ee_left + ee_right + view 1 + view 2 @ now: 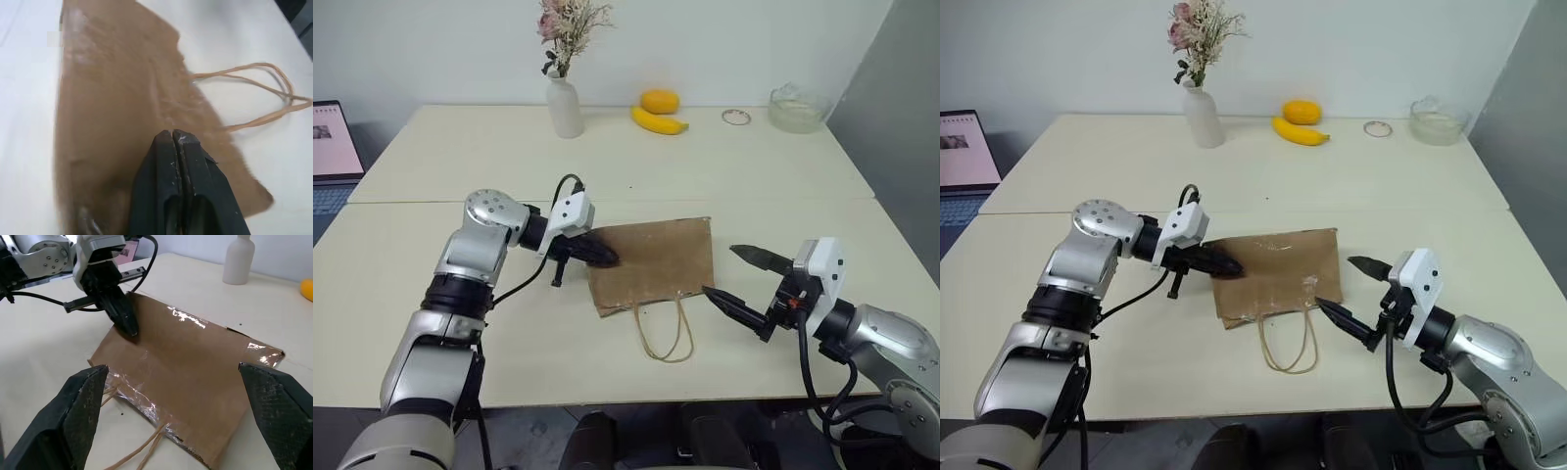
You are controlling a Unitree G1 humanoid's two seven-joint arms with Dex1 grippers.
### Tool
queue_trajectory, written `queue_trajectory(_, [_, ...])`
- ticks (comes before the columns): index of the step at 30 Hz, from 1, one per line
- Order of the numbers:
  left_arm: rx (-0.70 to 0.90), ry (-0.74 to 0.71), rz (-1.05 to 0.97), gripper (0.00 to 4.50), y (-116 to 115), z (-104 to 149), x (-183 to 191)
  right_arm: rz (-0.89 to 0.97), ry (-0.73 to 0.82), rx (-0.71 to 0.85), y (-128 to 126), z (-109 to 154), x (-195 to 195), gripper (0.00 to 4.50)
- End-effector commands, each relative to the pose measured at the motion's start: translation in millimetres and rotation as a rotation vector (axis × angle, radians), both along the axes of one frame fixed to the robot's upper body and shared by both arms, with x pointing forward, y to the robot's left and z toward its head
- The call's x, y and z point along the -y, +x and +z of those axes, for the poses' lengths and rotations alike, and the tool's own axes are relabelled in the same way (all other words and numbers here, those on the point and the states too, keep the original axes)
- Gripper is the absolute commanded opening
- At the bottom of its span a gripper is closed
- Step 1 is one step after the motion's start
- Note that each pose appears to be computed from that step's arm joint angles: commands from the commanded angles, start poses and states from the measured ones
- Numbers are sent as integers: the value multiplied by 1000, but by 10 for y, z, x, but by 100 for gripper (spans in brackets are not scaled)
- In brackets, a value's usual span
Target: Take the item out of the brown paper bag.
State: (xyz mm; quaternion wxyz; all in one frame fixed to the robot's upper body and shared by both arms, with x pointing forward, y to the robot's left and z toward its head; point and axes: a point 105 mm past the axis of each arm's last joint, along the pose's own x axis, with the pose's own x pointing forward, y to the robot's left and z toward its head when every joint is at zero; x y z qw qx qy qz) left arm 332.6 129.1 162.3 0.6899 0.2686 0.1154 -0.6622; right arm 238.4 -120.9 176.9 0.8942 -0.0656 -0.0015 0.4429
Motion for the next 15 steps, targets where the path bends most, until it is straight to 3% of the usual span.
queue_trajectory(1, [133,-67,17,3,-23,318,63,40,-23,39,-39,72,11,450])
queue_trajectory(5, [254,-106,-36,3,-237,532,49,57,-79,33,-70,30,59,450])
queue_trajectory(9, [308,-75,-10,3,-400,448,-8,91,-86,12,-106,-8,42,450])
queue_trajectory(12, [333,-54,-3,56,-523,257,3,121,-90,-10,-147,-46,15,450])
queue_trajectory(15, [391,6,-67,145,-663,9,57,169,-107,-50,-232,-118,-20,450])
